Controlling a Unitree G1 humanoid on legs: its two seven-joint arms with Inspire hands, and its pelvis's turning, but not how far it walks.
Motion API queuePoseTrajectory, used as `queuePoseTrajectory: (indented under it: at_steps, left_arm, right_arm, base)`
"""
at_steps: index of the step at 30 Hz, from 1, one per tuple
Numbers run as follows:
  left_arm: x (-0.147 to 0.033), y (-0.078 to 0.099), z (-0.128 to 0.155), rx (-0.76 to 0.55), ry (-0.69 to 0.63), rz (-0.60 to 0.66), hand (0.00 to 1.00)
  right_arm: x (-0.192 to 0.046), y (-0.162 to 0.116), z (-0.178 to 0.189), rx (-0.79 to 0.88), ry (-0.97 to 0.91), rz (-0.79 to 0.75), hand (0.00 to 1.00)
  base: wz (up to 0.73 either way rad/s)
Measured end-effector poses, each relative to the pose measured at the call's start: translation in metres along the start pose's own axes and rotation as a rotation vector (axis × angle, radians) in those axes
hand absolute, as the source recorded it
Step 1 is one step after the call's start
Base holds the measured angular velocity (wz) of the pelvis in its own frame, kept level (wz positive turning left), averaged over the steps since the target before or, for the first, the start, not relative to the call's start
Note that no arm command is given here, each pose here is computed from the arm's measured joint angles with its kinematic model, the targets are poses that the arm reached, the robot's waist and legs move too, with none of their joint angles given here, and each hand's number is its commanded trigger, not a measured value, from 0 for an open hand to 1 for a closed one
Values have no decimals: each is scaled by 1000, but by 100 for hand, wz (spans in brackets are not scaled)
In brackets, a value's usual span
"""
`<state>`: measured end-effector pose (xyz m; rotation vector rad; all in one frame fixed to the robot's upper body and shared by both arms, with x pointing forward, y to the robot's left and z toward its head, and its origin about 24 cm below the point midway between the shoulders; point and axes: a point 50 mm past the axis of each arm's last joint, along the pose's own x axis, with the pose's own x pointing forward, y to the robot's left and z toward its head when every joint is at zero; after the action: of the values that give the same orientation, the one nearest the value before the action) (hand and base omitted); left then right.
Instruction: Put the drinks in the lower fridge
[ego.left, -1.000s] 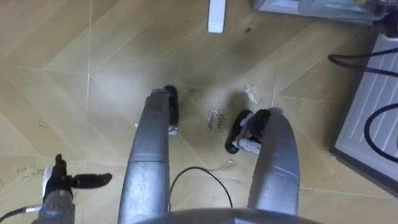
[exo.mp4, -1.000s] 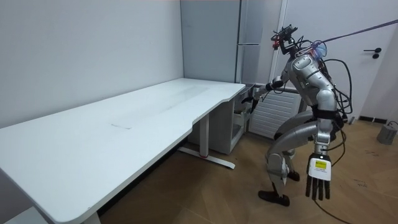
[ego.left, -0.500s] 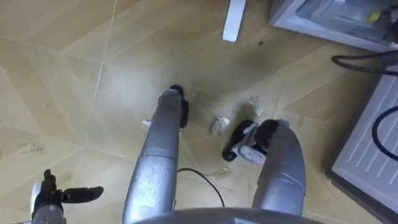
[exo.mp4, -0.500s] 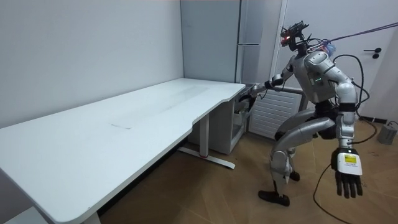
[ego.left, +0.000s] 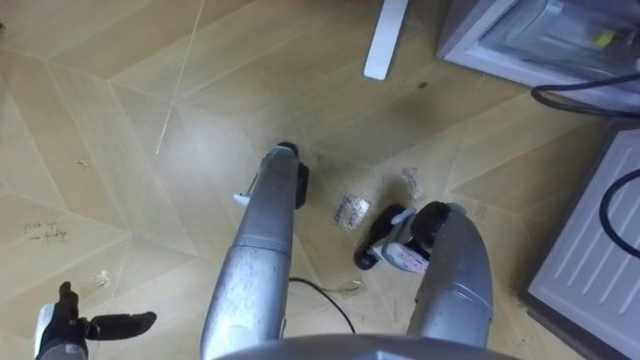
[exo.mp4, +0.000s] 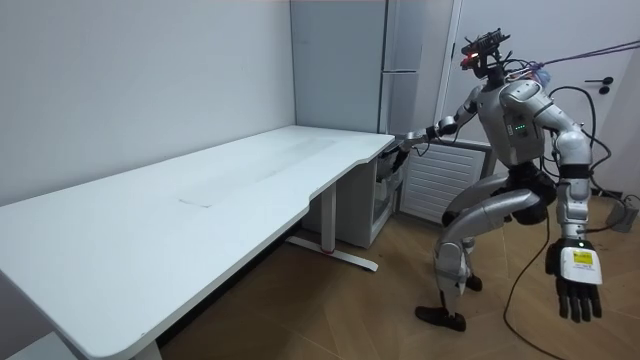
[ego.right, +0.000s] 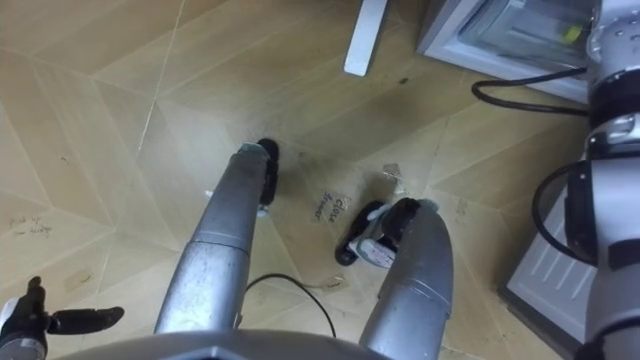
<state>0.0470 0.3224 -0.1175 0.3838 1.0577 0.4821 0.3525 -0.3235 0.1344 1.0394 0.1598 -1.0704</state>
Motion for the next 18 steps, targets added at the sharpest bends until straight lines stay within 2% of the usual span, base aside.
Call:
queuePoseTrajectory:
  at_steps: [2,7,8,9,17,18]
  left_arm:
    - [0,0,0,1,-2,0,0]
    - [-1,4,-2,9,-3,9,0]
    - [-1,4,-2,8,-7,9,0]
    - [-1,4,-1,6,-14,8,0]
    - [-1,4,1,2,-34,7,0]
    - [-1,4,1,3,-34,6,0]
  right_arm:
    - [-8,9,-3,7,18,55,0]
    - [-12,13,-6,25,50,61,0]
    - [-12,13,-6,25,50,61,58]
    - [-12,13,-6,26,50,61,100]
    - [-10,9,-6,76,66,28,100]
    - [-10,8,-6,76,65,25,47]
  base:
    - [2]
    - [2]
    - [0]
    - [0]
    - [0]
    - [0]
